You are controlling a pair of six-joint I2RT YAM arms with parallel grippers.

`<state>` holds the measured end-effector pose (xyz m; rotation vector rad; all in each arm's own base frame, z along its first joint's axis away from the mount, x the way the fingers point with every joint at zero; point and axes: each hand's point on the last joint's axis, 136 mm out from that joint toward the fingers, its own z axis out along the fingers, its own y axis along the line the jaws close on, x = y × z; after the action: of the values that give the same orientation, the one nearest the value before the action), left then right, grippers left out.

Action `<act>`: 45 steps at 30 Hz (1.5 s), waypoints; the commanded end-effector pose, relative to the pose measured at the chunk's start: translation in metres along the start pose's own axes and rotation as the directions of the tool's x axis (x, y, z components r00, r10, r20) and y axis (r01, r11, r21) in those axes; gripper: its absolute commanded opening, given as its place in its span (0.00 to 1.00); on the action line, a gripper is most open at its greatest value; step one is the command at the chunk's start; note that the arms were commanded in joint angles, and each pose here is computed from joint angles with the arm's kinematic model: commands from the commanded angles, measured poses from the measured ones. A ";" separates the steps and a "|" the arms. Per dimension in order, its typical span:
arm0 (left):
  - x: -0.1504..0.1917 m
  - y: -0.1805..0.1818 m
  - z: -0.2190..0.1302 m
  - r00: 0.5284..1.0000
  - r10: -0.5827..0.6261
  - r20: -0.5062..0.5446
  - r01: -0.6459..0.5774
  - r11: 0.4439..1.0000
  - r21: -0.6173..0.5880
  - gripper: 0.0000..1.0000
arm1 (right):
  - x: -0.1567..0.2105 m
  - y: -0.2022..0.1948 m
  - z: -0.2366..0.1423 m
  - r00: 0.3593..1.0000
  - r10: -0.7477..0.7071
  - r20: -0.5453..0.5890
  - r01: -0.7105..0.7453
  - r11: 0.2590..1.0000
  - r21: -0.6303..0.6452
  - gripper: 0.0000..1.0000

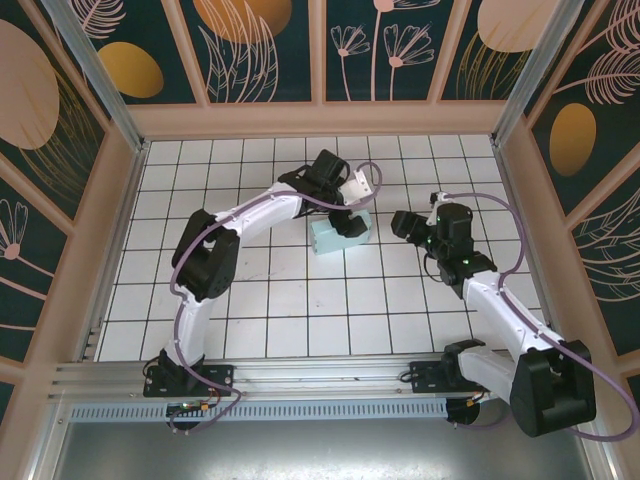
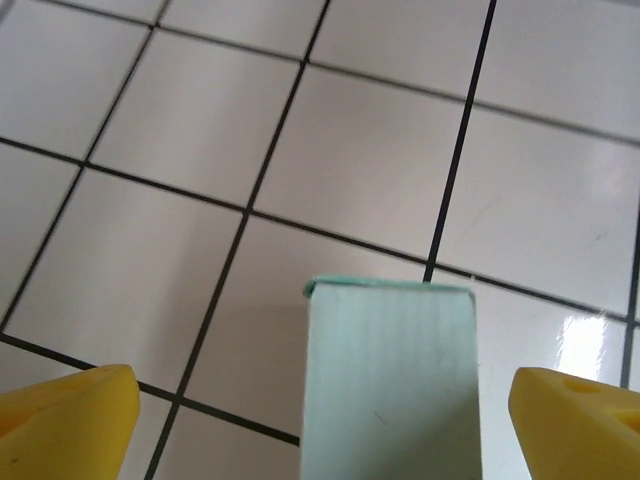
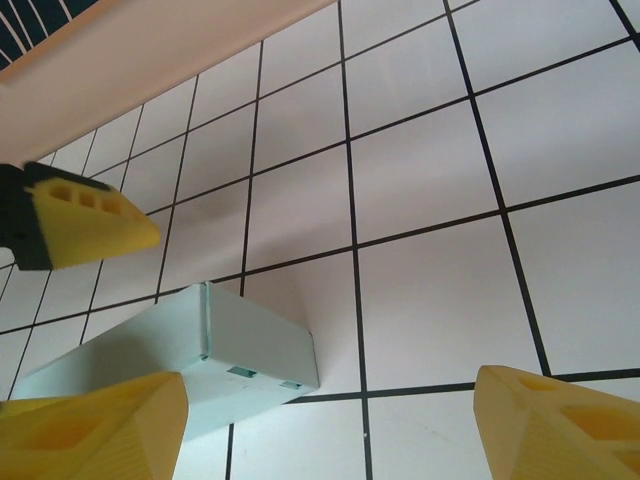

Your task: Fold the paper box

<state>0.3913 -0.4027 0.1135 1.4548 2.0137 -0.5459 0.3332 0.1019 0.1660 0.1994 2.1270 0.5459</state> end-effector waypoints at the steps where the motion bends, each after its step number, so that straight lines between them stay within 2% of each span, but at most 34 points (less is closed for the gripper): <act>1: 0.019 -0.005 0.002 0.993 0.027 -0.114 -0.027 1.000 0.003 0.82 | -0.001 -0.003 -0.003 1.000 -0.020 0.009 0.020 1.000 0.001 0.75; 2: 0.019 -0.005 0.001 0.993 0.028 -0.116 -0.027 1.000 0.006 0.73 | -0.001 -0.003 -0.003 1.000 -0.022 0.008 0.022 1.000 -0.002 0.75; 7: 0.016 -0.008 -0.009 0.991 0.036 -0.125 -0.037 0.999 -0.007 0.45 | 0.003 -0.004 0.001 1.000 -0.014 -0.006 0.014 1.000 0.000 0.74; 11: 0.017 0.002 -0.020 0.990 0.067 -0.126 -0.081 0.990 -0.114 0.42 | 0.009 -0.007 0.007 0.999 0.001 -0.034 -0.001 1.000 0.004 0.74; 14: 0.014 0.020 -0.035 0.990 0.100 -0.097 -0.122 0.958 -0.260 0.38 | 0.012 -0.006 0.010 0.999 0.006 -0.050 -0.006 1.000 -0.001 0.74; 19: 0.006 0.049 -0.071 0.978 0.200 -0.063 -0.203 0.828 -0.523 0.39 | 0.014 -0.006 0.015 0.998 0.009 -0.066 -0.009 1.000 -0.006 0.73; 24: 0.029 0.053 -0.064 0.929 0.336 -0.158 -0.363 0.736 -0.571 0.42 | 0.015 -0.004 0.020 0.997 0.017 -0.076 -0.018 1.000 -0.017 0.73; 28: 0.034 0.033 -0.060 0.868 0.481 -0.121 -0.455 0.675 -0.581 0.45 | 0.019 -0.007 0.022 0.996 0.023 -0.088 -0.023 1.000 -0.004 0.73; 30: 0.032 0.021 -0.058 0.843 0.532 -0.076 -0.470 0.661 -0.584 0.49 | 0.021 -0.010 0.023 0.996 0.024 -0.090 -0.024 1.000 0.005 0.73; 35: 0.062 -0.009 -0.037 0.783 0.613 -0.107 -0.569 0.636 -0.521 0.52 | 0.023 -0.015 0.024 0.996 0.023 -0.090 -0.021 0.999 0.025 0.73; 38: 0.071 -0.012 -0.031 0.820 0.564 -0.096 -0.531 0.687 -0.497 0.59 | 0.021 -0.013 0.026 0.995 0.021 -0.097 -0.019 1.000 0.020 0.73; 42: 0.060 -0.021 -0.047 0.863 0.504 0.010 -0.433 0.750 -0.500 0.87 | 0.015 -0.008 0.026 0.996 0.011 -0.089 -0.010 1.000 0.006 0.74; 43: 0.053 -0.021 -0.055 0.878 0.476 0.054 -0.381 0.762 -0.524 0.98 | 0.013 -0.008 0.026 0.996 0.010 -0.083 -0.009 1.000 0.008 0.74; 45: 0.036 -0.020 -0.082 0.883 0.442 0.154 -0.280 0.762 -0.584 0.99 | 0.009 -0.007 0.025 0.998 0.013 -0.068 -0.012 1.000 0.007 0.77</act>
<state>0.3450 -0.3281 0.0901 1.4954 1.4816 0.1155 0.3358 0.1087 0.1230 0.2041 2.2657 0.5639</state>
